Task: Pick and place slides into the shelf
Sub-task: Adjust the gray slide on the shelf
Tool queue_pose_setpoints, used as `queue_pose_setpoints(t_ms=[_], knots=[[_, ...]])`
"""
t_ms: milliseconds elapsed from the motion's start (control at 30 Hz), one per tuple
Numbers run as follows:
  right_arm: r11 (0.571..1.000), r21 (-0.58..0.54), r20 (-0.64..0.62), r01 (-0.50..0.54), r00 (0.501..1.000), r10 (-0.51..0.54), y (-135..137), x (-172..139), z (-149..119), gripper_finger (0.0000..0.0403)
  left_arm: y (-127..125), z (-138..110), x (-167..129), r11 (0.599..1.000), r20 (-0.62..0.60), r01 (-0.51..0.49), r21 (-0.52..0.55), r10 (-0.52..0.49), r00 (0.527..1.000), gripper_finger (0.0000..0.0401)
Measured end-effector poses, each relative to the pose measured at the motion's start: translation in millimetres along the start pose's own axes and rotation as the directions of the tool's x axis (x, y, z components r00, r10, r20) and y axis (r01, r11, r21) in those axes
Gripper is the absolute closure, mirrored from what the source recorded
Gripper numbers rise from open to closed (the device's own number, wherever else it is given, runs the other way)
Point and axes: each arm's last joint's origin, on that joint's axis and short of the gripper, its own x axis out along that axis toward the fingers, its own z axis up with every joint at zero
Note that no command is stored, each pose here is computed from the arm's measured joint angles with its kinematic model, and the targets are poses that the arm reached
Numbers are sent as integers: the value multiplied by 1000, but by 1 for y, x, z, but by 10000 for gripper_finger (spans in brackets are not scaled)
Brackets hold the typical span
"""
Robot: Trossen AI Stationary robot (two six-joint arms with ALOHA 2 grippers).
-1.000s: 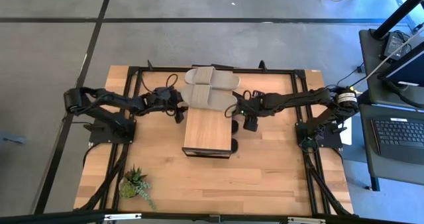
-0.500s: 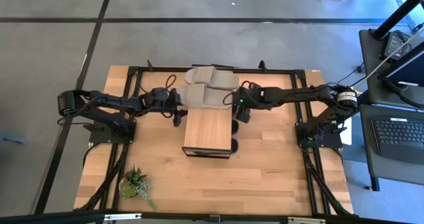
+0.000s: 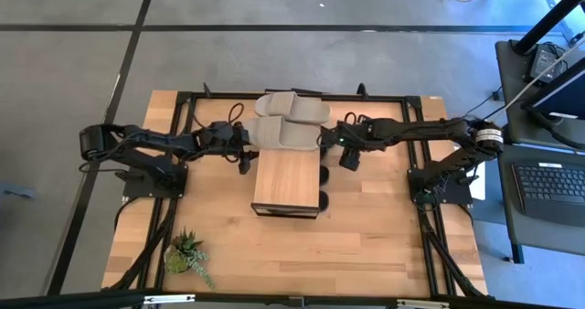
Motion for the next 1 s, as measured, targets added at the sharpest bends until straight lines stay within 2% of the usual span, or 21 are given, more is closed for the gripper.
queue_pose_setpoints(t_ms=[200,333,467,633,867,1000], knots=[[999,52,29,-3,1000,1,-6,-10,-17,178,6,2,-10,998,-23,-42,-50,41,999,206],[997,82,37,-5,999,2,-7,-13,-27,178,9,12,-25,995,28,-75,-72,77,997,206],[995,100,29,-5,1000,2,-7,-12,-35,178,9,13,-41,992,13,-95,-88,96,995,206],[995,100,20,-3,1000,1,-6,-9,-38,178,9,11,-63,966,-23,-218,-139,217,976,206],[994,112,59,-10,998,3,-6,-8,-35,178,6,21,-81,955,95,-258,-143,273,957,206],[994,111,59,-11,998,4,-6,-8,-35,178,7,22,-85,943,112,-297,-148,314,943,206]])
